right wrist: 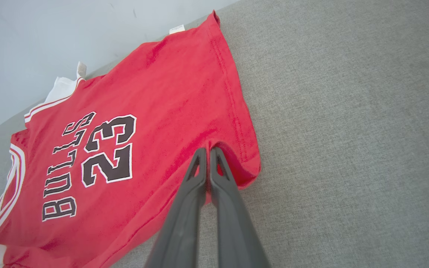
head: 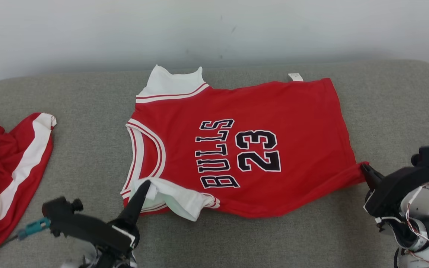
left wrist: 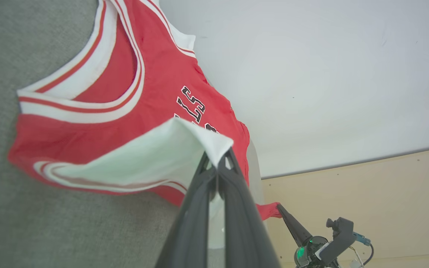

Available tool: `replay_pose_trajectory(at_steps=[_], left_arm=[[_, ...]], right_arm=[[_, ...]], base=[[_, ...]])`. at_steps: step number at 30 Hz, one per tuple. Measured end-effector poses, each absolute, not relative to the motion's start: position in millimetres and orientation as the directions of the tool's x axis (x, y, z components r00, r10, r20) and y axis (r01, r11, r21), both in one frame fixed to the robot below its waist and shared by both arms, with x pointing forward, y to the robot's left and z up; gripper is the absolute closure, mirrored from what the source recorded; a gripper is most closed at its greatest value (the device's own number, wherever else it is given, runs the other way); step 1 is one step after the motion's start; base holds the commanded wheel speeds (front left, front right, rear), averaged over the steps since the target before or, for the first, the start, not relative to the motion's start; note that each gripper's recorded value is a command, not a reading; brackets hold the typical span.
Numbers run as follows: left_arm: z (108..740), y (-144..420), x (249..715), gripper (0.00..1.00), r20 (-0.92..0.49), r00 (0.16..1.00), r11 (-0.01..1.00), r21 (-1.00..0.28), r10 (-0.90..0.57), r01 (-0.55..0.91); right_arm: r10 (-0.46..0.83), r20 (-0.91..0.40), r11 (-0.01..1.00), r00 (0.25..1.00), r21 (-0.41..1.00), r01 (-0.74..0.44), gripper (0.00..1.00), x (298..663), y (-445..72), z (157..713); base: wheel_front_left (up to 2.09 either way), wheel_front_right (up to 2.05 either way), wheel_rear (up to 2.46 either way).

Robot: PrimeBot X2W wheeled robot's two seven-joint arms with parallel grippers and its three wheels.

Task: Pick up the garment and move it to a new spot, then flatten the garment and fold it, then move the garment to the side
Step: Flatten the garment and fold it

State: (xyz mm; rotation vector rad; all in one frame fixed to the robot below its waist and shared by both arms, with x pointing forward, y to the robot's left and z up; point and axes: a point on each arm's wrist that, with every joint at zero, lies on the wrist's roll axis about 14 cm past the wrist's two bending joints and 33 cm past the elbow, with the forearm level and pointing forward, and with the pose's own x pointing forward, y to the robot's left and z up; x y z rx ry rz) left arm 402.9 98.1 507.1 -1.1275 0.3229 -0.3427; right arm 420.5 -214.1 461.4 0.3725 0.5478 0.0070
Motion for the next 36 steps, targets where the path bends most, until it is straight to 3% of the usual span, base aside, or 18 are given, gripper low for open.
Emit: replay_pose_trajectory(at_steps=[8, 16, 36], left_arm=[[497, 107, 465, 1.00, -0.216, 0.862, 0.550, -0.831, -0.459, 0.084], [490, 106, 511, 1.00, -0.273, 0.841, 0.643, -0.757, -0.467, 0.112], [484, 105, 551, 1.00, -0.245, 0.865, 0.666, -0.734, -0.438, 0.129]], right_arm=[[0.109, -0.515, 0.944, 0.850, 0.320, 0.073, 1.00, 461, -209, 462], [0.103, -0.540, 0.956, 0.835, 0.285, 0.067, 1.00, 489, -208, 446], [0.056, -0.475, 0.956, 0.878, 0.280, 0.090, 1.00, 516, -220, 442]], base=[[0.00, 0.00, 0.00], [0.00, 0.00, 0.00], [0.00, 0.00, 0.00]])
